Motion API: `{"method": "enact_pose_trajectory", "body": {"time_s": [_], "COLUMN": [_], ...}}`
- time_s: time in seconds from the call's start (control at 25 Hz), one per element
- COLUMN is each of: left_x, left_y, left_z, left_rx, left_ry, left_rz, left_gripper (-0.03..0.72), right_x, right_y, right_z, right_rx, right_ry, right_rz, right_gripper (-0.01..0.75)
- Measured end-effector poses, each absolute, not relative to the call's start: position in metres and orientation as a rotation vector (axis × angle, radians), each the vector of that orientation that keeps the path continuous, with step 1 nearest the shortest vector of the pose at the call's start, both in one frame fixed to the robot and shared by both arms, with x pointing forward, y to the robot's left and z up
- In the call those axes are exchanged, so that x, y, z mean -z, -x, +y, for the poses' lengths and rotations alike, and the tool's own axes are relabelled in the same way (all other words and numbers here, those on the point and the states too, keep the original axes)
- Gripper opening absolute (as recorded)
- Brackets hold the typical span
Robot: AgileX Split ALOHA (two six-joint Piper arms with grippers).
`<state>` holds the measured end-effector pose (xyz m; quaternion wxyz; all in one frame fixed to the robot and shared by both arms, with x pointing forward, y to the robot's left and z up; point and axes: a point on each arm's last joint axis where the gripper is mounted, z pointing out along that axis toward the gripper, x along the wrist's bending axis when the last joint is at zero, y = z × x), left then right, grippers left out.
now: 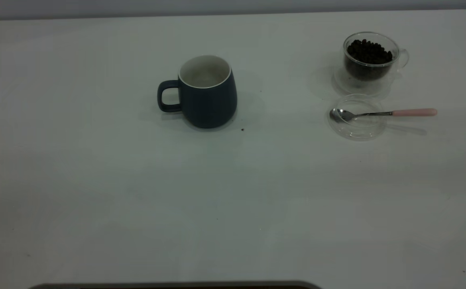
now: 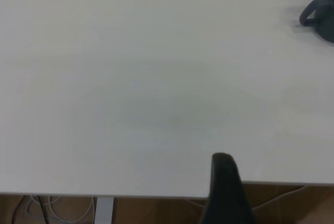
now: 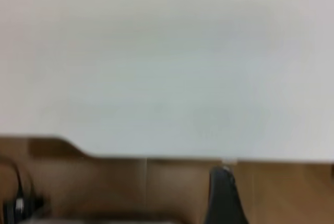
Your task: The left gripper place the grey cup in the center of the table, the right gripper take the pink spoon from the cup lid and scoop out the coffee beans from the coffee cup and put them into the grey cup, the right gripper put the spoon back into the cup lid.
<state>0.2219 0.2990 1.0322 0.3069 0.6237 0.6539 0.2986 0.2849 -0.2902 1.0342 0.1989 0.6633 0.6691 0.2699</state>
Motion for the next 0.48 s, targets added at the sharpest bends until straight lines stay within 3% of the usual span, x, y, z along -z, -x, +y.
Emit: {"method": "enact_pose_trajectory", "body": {"time_s": [0.48], "left_x": [-1.032], "left_y": [-0.222], "left_z": [0.299], "left_rx": [-0.79], "left_ry": [-1.65], "left_rz": [1.73], "left_gripper": [0.567], "right_x": [-1.04], "right_y": [-0.239], "right_z": [-0.292], "right_rx": [-0.984], "right_ry": [-1.646], "right_rz": [1.685], "right_gripper": [0.564]}}
